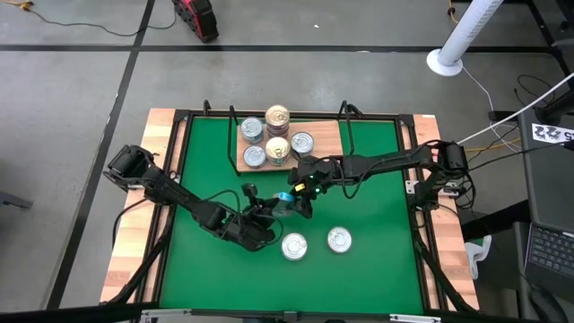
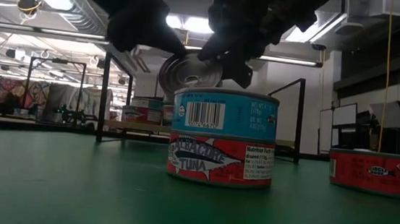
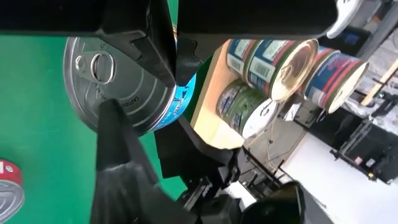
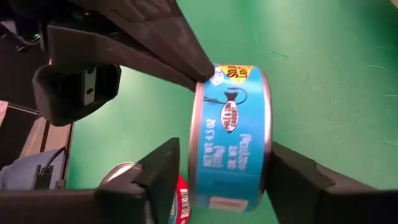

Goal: Stack canned seafood by type on shelf
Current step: Stack the yellow-blue tuna can on top of the yellow-blue tuna can on the shelf

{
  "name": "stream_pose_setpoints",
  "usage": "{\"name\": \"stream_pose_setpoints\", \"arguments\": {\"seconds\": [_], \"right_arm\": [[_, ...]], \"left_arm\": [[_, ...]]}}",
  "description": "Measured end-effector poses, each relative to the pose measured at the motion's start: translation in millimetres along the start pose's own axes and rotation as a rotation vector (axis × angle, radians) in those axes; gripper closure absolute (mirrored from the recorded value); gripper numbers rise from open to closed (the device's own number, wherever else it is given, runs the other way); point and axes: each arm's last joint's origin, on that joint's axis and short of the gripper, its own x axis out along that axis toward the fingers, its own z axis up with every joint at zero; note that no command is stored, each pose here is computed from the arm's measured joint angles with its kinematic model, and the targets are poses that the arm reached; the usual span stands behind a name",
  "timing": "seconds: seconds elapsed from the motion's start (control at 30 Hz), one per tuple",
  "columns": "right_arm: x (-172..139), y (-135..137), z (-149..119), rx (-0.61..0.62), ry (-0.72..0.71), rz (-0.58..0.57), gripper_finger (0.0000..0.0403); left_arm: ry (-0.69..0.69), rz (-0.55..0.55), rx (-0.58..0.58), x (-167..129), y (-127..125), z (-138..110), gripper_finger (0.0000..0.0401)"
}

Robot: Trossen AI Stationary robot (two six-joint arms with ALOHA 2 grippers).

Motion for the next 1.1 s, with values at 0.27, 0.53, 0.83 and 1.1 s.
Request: {"name": "stream_pose_setpoints", "arguments": {"seconds": [0.27,0.53,0.83,1.1], "right_arm": [[0.0,0.0,-0.1,-0.001,0.001,0.001,0.0271],[-0.5,-0.4,-0.1,0.018,0.011,0.021,0.0266],[-9.7,-20.6,8.5,0.222,0.038,0.142,0.0269],[-25.7,-46.6,27.8,0.434,-0.011,0.297,0.0256]], "left_arm": [[-0.023,0.002,0.042,0.0,0.0,4.0,0.0401],[-0.025,0.002,0.203,-0.2,-0.1,4.2,0.0375],[-0.047,0.079,0.434,-10.0,1.0,21.8,0.0256],[-0.090,0.104,0.679,-40.3,-13.4,21.3,0.0192]]}}
